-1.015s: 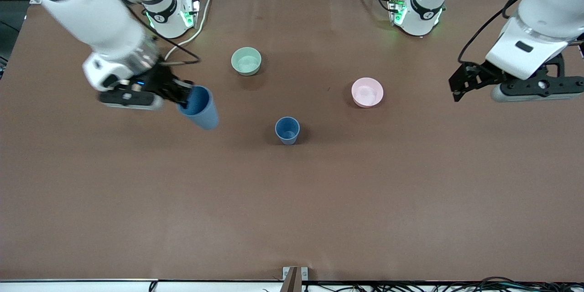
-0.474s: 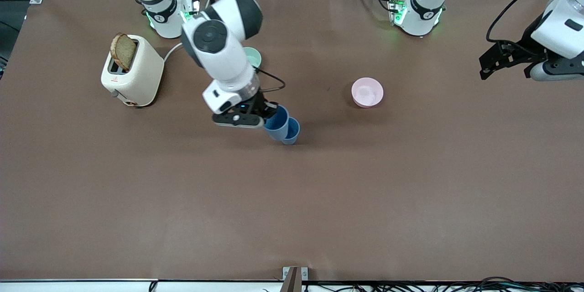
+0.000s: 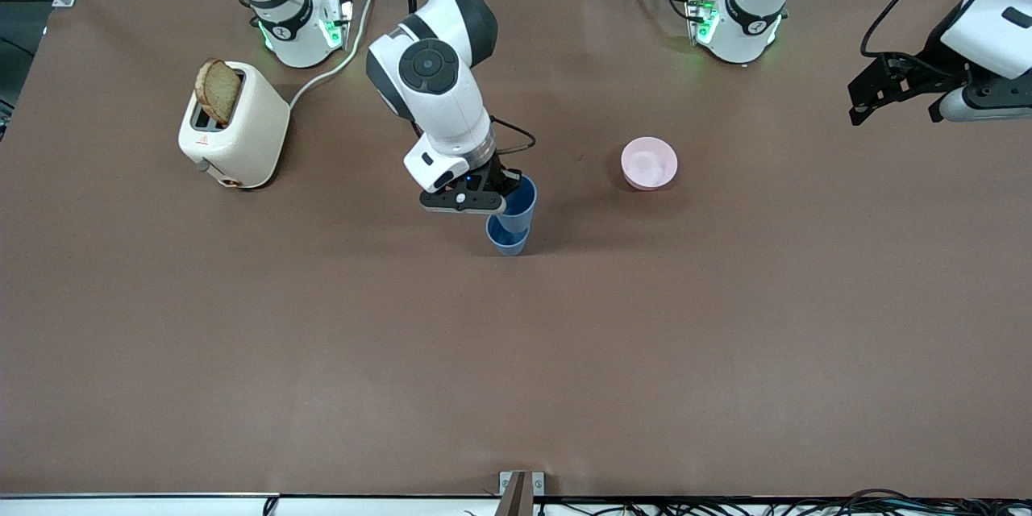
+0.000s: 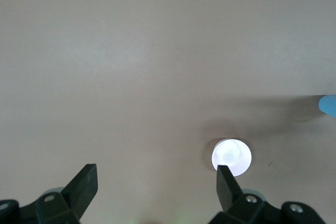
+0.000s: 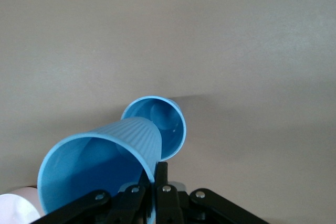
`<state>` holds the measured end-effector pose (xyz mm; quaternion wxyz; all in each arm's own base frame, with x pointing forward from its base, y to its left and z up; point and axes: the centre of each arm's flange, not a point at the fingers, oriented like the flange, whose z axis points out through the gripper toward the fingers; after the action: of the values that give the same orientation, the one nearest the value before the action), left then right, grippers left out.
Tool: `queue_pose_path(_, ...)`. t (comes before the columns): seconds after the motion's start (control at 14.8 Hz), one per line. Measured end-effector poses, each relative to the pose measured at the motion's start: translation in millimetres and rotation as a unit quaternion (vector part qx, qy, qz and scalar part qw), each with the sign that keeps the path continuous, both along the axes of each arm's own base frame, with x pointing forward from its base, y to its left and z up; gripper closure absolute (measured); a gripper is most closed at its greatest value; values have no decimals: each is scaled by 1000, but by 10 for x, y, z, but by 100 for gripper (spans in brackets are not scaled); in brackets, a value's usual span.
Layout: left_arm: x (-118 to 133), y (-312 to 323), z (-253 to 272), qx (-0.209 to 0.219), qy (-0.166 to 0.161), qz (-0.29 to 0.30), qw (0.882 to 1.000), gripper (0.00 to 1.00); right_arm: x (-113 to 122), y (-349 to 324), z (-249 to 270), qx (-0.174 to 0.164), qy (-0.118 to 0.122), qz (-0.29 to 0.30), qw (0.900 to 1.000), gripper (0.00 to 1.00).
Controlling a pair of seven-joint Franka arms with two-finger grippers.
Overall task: Stack blue cups with both arms
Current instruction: 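Open the right gripper to release the stacked cup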
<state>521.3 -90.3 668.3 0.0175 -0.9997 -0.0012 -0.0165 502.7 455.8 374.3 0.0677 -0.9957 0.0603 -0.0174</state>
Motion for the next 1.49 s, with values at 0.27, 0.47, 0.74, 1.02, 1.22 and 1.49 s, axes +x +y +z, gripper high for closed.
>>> queue_pose_path(0.27, 0, 9, 18, 0, -2, 1, 1000, 0, 0, 15, -163, -6, 5, 1, 1000, 96)
queue_pose_path(0.47, 2, 32, 55, -1, -6, 3, 1000, 0, 28, 21, -316, -9, 5, -1, 1000, 96)
queue_pose_path(0.74, 3, 34, 55, -1, -6, 3, 1000, 0, 103, -29, -450, -12, 2, -8, 1000, 95)
queue_pose_path(1.02, -16, 36, 70, -1, -3, 3, 1000, 0, 100, -26, -557, -18, 7, -7, 1000, 79)
queue_pose_path(1.22, -23, 35, 83, -1, -3, 3, 1000, 0, 132, -54, -547, -18, 5, -11, 1000, 51)
queue_pose_path(1.49, -31, 13, 83, 0, -2, 0, 1000, 0, 535, -593, -11, -15, -19, -58, 998, 12)
